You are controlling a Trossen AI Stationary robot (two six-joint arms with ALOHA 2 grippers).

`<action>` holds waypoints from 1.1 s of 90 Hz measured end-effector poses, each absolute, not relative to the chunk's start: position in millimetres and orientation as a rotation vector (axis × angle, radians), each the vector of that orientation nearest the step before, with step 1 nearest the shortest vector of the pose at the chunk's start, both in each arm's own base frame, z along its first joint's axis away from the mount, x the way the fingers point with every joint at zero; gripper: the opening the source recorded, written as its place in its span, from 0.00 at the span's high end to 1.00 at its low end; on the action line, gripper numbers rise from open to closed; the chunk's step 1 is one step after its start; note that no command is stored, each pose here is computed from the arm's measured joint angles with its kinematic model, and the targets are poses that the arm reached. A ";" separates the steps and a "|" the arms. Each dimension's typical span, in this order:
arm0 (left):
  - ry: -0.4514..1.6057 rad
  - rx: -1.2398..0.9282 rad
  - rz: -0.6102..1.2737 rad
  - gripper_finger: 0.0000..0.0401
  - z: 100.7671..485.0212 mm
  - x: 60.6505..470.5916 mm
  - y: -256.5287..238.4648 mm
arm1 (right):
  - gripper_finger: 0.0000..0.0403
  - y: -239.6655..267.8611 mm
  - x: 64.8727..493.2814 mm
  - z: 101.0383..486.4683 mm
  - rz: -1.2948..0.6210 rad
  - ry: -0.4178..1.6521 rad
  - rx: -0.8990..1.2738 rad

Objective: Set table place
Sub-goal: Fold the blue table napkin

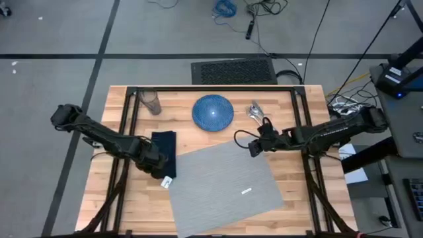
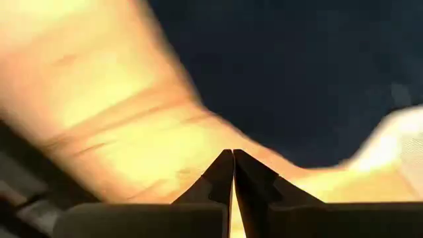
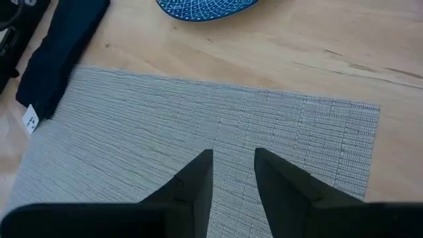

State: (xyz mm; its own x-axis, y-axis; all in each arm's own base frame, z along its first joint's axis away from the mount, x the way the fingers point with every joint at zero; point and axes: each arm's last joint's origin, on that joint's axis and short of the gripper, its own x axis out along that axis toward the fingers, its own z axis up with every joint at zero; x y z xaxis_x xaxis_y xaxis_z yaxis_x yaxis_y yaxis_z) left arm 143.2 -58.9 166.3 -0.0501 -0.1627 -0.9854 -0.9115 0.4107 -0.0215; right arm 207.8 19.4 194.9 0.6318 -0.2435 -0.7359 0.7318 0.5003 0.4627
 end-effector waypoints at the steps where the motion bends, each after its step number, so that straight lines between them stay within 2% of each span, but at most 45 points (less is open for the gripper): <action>1: 1.511 -0.994 0.833 1.00 166.2 142.1 -58.8 | 0.75 19.4 207.8 194.9 -0.643 0.654 0.853; 11: 1.486 -0.977 0.961 1.00 162.4 134.5 -57.8 | 0.75 19.3 207.9 195.1 -0.644 0.650 0.853; 27: 1.386 -1.067 0.797 1.00 146.6 144.9 -62.0 | 0.75 19.3 208.0 195.2 -0.645 0.648 0.853; 36: 1.328 -1.081 0.813 1.00 141.4 147.6 -60.0 | 0.75 19.3 208.2 195.3 -0.643 0.647 0.854; 42: 1.181 -1.065 0.800 1.00 151.7 156.6 -60.7 | 0.75 19.4 208.8 195.9 -0.641 0.638 0.862; 52: 0.833 -1.053 0.712 1.00 190.6 165.3 -63.7 | 0.75 19.7 209.3 196.3 -0.643 0.627 0.884; 59: 0.710 -1.017 0.697 1.00 202.8 162.3 -62.8 | 0.75 19.8 209.6 196.5 -0.641 0.624 0.887; 91: 0.742 -0.948 0.694 1.00 193.3 160.9 -60.7 | 0.75 20.0 211.0 197.8 -0.628 0.612 0.895; 99: 0.779 -0.905 0.707 1.00 188.1 163.8 -58.7 | 0.75 21.7 215.2 200.3 -0.569 0.598 0.917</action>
